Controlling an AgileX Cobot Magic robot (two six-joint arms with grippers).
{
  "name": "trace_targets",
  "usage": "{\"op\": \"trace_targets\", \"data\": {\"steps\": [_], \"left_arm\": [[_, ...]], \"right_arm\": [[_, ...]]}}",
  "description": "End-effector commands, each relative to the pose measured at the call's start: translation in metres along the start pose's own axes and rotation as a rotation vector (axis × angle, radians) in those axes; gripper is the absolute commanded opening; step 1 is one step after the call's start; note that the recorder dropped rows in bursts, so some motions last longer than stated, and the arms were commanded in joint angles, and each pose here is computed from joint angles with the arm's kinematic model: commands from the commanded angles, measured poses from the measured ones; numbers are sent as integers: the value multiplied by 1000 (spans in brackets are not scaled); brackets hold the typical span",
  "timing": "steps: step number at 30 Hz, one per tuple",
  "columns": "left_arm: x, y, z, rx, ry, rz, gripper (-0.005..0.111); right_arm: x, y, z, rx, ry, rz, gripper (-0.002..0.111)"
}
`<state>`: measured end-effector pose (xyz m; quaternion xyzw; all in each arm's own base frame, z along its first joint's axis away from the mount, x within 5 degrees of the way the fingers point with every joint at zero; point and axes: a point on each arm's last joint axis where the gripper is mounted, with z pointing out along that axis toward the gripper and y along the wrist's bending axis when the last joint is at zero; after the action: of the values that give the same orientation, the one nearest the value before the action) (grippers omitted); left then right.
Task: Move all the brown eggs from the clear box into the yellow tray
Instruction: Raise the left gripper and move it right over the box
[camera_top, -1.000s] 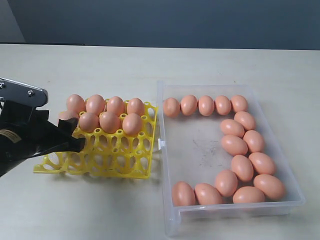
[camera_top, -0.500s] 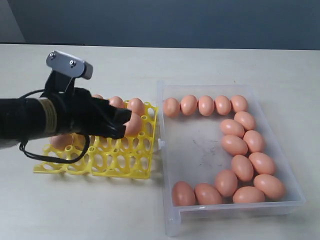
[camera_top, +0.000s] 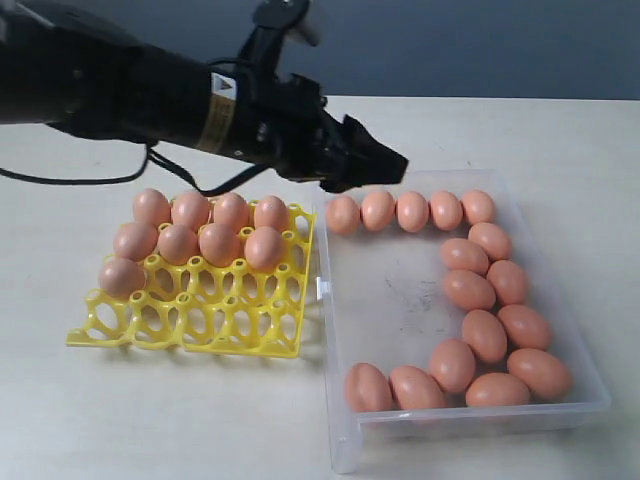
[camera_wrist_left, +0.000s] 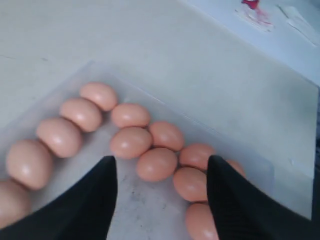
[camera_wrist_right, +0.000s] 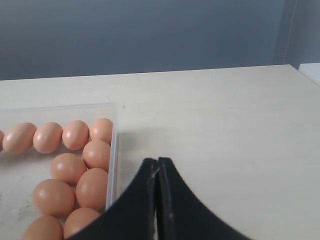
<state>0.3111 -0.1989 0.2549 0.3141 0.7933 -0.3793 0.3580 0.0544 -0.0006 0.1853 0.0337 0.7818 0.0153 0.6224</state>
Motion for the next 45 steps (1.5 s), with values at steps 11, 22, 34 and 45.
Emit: {"op": "trace_targets", "data": {"steps": [11, 22, 34, 45], "left_arm": [[-9, 10, 82, -314, -27, 62, 53], [-33, 35, 66, -670, -79, 345, 45], [-8, 81, 11, -1016, 517, 132, 45], [4, -1, 101, -181, 502, 284, 45]], "right_arm": [[0, 0, 0, 0, -9, -5, -1], [0, 0, 0, 0, -9, -5, -1], [0, 0, 0, 0, -9, -5, -1], [0, 0, 0, 0, -9, -5, -1]]}}
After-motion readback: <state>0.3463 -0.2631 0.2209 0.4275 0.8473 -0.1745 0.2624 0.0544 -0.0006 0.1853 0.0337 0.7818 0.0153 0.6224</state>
